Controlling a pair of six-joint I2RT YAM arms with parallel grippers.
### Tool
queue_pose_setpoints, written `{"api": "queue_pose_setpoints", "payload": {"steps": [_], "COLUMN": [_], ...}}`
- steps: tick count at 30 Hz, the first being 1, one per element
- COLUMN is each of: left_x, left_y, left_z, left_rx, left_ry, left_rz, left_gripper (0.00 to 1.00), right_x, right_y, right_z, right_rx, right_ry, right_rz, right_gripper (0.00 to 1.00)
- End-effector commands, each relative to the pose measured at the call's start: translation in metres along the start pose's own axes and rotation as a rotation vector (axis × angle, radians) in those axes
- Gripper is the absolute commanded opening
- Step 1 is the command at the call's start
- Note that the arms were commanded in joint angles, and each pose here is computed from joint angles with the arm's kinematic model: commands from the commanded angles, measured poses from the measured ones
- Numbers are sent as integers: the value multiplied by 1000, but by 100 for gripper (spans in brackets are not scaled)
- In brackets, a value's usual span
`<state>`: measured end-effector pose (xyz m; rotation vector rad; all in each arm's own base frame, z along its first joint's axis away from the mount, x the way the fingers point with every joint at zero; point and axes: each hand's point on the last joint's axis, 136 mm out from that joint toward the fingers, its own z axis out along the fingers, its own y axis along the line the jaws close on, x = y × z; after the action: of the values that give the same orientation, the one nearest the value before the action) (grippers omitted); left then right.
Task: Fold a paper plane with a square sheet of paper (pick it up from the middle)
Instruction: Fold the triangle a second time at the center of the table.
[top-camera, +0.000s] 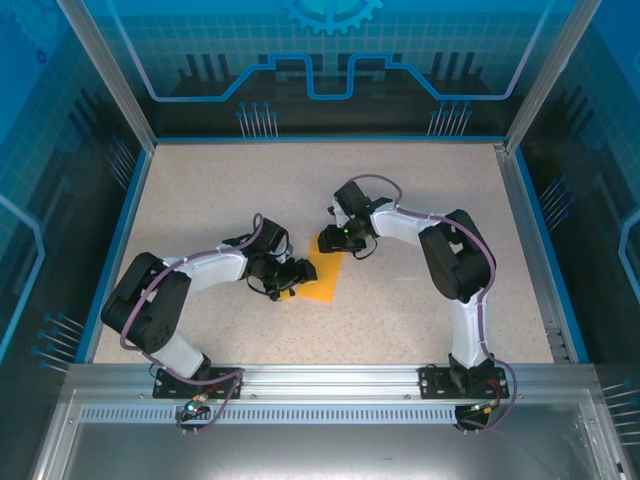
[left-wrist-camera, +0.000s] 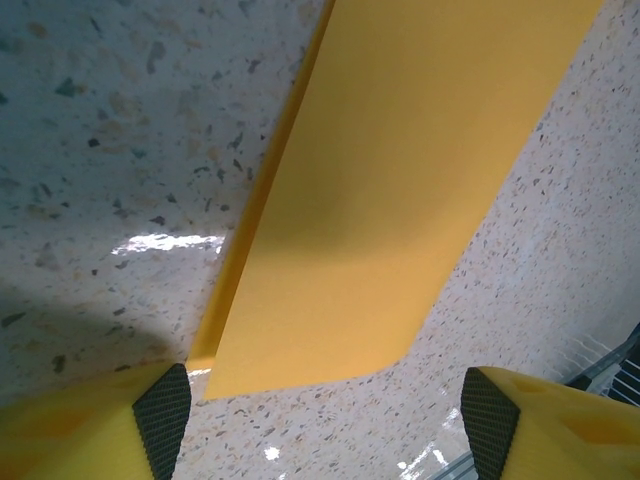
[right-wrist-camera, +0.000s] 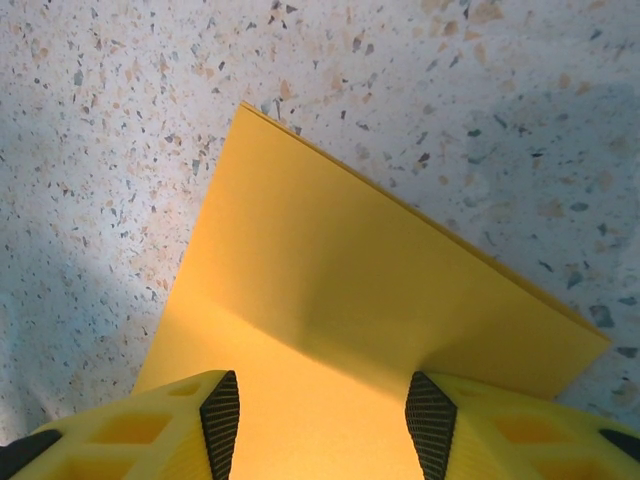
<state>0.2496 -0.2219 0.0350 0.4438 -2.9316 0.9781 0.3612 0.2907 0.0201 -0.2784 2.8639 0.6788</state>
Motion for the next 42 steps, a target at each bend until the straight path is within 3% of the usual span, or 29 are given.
{"api": "queue_pose_setpoints", "payload": {"steps": [1,21,42], "left_x": [5,-3,-22], "left_y": [-13,-60,-97], "left_z": [-1,-10,-3], "left_rx": [34,217,290], "left_ry": [37,30,19], "left_rz": [31,117,158], "left_gripper": [75,66,64], "right_x": [22,25,35], "right_y": [-26,-34,-35], "right_z": [14,17,26], "right_rx": [56,58,27], "right_ry": [72,85,117], "right_rz": [59,91,121], "right_gripper": [52,51,49]}}
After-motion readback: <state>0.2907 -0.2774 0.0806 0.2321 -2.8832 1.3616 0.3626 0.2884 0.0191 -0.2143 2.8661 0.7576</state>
